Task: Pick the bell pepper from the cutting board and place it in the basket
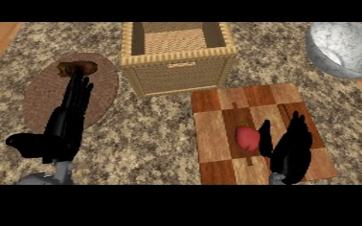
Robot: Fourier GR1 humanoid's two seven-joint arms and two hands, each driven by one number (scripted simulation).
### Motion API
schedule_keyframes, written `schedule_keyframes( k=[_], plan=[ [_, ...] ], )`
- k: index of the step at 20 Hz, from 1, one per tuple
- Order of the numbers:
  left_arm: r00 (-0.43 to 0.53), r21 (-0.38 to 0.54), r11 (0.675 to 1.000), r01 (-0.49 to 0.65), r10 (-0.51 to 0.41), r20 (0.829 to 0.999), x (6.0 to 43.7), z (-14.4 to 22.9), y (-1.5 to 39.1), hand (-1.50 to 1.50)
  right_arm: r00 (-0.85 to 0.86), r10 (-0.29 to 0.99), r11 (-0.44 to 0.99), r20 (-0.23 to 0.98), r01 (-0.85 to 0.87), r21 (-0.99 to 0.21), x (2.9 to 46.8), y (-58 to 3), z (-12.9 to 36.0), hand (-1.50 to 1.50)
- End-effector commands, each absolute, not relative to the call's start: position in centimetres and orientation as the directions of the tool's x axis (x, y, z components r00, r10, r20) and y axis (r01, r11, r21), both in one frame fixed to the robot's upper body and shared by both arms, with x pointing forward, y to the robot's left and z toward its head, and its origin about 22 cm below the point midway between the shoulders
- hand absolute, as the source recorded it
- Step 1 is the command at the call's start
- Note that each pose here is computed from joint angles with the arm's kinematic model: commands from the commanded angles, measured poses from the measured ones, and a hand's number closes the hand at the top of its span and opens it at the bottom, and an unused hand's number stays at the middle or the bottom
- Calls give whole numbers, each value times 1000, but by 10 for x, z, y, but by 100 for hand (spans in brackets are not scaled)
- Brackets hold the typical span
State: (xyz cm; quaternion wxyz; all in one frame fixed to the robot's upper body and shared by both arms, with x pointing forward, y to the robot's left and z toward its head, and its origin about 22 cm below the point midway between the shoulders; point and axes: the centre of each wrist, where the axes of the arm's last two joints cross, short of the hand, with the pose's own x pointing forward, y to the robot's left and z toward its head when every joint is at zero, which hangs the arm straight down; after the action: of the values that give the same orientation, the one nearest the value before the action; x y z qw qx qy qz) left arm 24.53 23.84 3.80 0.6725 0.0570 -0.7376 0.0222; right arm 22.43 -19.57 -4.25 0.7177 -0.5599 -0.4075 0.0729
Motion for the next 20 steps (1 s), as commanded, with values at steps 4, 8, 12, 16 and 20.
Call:
schedule_keyframes(
  k=[4, 8, 12, 16, 20],
  plan=[
    [-89, 38, 993, -111, -48, 995, 243, 37, 238, 0, 806, 508, 232, 304, 212, -949, 241, -164, 2, -150],
    [-83, 30, 995, -93, -38, 996, 239, 36, 230, 0, 849, 470, 167, 240, 182, -969, 244, -146, 35, -150],
    [-95, 43, 992, -116, -54, 994, 244, 37, 233, 0, 858, 473, 134, 199, 153, -979, 236, -132, 57, -150],
    [-93, 40, 993, -115, -51, 994, 244, 31, 228, 0, 849, 490, 138, 198, 149, -979, 231, -130, 71, -150],
    [-94, 29, 995, -91, -37, 995, 234, 24, 230, 0, 833, 515, 130, 203, 158, -979, 222, -125, 80, -150]
  ],
)
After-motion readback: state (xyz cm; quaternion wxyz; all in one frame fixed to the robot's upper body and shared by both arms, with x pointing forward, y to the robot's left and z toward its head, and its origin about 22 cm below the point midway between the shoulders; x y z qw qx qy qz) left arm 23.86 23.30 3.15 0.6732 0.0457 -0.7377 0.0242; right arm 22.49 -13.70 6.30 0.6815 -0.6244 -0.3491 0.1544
